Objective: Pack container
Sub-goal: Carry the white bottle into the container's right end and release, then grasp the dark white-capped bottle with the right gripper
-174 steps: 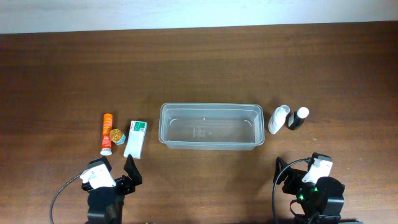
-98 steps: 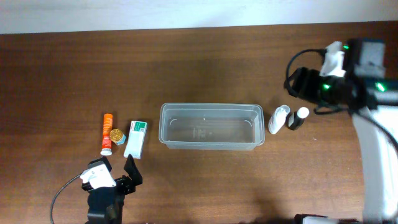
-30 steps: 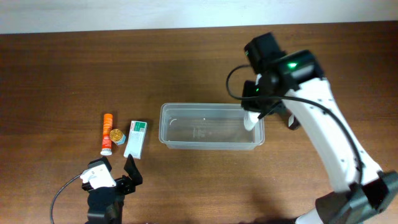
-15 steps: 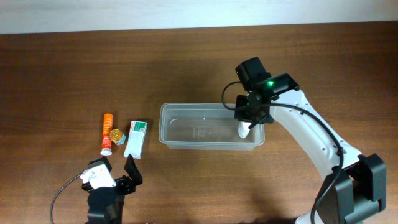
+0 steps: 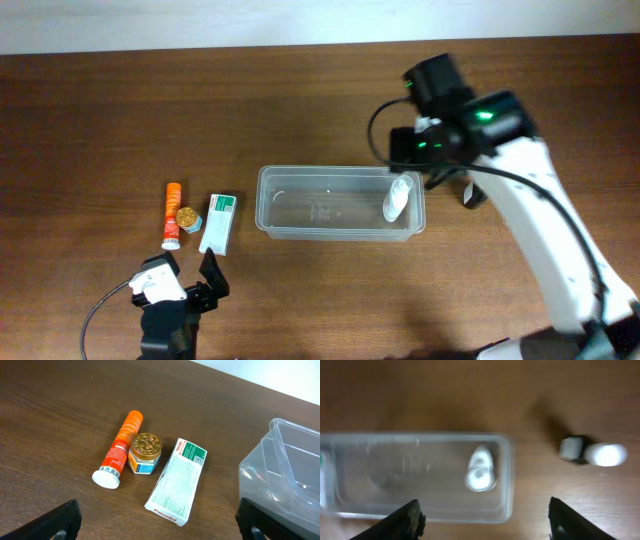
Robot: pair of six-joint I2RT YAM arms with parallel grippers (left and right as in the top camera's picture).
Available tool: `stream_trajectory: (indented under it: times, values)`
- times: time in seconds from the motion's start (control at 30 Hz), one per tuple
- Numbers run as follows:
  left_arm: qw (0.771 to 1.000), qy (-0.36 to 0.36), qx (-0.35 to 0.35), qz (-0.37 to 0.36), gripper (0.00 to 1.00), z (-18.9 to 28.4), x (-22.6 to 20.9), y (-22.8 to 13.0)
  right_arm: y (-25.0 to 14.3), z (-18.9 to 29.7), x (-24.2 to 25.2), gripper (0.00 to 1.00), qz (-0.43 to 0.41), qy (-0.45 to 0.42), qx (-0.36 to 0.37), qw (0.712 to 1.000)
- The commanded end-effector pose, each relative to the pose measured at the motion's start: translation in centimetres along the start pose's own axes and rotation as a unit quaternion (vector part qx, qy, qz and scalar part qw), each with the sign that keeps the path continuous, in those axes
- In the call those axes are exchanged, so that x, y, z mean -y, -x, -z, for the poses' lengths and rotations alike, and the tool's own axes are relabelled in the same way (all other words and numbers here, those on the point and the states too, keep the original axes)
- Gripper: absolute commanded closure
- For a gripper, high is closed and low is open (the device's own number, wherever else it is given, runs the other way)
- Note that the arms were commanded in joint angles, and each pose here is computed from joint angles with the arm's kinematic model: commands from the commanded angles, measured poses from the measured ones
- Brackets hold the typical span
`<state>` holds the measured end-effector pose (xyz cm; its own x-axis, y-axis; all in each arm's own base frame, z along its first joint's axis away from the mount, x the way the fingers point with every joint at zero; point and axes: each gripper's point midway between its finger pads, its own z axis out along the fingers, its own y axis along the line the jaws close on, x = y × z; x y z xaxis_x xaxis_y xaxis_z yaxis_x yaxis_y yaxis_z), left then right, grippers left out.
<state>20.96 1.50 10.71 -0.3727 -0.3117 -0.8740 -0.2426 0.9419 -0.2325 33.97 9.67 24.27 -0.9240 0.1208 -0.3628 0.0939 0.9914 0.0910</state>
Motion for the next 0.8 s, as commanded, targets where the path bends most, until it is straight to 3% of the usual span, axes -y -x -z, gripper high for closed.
stream_trajectory:
  times: [0.0, 0.27, 0.4, 0.5, 0.77]
  values:
    - [1.000, -0.003, 0.001, 0.004, 0.00, 0.0, 0.1, -0.1, 1.7, 2.1, 5.2, 0.16, -0.048, -0.053, 0.040, 0.997]
    - [1.000, -0.003, 0.001, 0.004, 0.00, 0.0, 0.1, -0.1, -0.1, -4.3, 13.4, 0.16, -0.159, -0.093, -0.078, 0.980]
    - [1.000, -0.003, 0.001, 0.004, 0.00, 0.0, 0.1, -0.1, -1.3, -8.0, 14.4, 0.18, -0.145, -0.077, -0.144, 0.976]
    - [1.000, -0.003, 0.001, 0.004, 0.00, 0.0, 0.1, -0.1, -1.9, -9.8, 14.6, 0.33, -0.132, -0.069, -0.174, 0.973]
    - [1.000, -0.003, 0.001, 0.004, 0.01, 0.0, 0.1, -0.1, -2.6, -12.8, 15.8, 0.33, -0.147, -0.072, -0.201, 0.966]
